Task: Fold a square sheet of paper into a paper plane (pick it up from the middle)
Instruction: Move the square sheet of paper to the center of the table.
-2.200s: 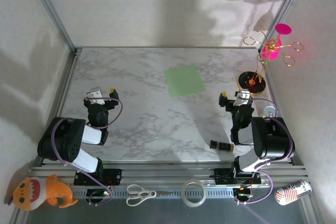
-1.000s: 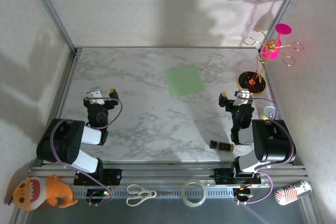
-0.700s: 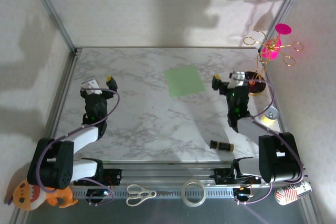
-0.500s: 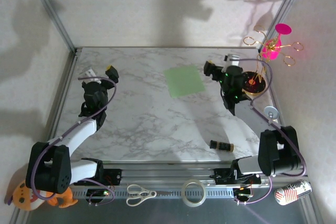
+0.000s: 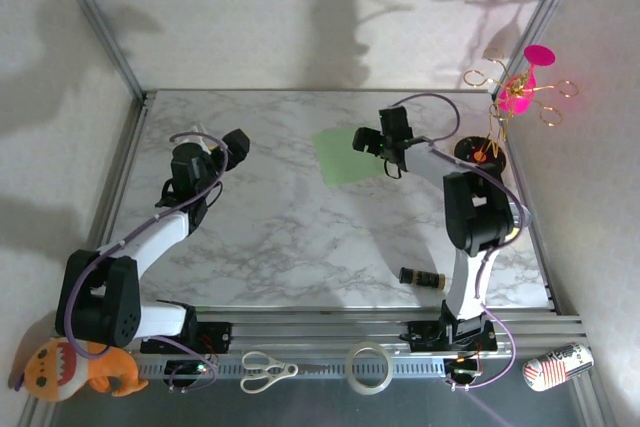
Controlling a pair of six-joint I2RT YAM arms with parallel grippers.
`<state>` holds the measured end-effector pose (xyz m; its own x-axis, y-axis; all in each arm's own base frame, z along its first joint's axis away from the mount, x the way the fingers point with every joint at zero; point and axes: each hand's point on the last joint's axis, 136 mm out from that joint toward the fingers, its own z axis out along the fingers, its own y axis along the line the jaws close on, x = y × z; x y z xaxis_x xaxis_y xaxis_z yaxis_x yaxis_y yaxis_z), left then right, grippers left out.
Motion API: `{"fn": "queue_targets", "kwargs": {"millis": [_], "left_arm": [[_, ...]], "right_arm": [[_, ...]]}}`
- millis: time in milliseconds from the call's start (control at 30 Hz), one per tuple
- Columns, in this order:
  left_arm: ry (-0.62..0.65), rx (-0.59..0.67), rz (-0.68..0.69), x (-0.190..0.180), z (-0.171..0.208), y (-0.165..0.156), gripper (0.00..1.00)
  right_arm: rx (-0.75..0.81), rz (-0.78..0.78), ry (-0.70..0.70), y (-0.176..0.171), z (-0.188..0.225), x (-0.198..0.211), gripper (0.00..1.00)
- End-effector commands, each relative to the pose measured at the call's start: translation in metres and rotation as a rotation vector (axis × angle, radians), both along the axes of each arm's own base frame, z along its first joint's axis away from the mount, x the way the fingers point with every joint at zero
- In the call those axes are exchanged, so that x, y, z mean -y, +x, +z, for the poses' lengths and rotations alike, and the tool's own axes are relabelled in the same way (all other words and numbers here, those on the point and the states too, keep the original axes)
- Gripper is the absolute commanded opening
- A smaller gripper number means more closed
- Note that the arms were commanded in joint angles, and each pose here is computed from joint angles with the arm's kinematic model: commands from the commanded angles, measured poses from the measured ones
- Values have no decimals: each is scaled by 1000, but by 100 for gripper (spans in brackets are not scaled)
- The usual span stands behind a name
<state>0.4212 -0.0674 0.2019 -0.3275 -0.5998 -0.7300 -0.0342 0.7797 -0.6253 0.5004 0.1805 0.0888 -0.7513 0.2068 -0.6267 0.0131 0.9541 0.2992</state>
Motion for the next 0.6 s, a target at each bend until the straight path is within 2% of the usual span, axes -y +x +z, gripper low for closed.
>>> {"fn": "queue_targets", "kwargs": {"millis": [0, 300, 567], "left_arm": [[-21, -27, -55, 14, 3, 3, 99], [-23, -91, -49, 16, -13, 10, 99], [-14, -164, -38, 16, -29, 14, 99]], "right_arm": [[-61, 26, 14, 4, -9, -23, 95], [-133, 7, -6, 17, -39, -37, 94], [-227, -13, -24, -10, -65, -45, 94]]}}
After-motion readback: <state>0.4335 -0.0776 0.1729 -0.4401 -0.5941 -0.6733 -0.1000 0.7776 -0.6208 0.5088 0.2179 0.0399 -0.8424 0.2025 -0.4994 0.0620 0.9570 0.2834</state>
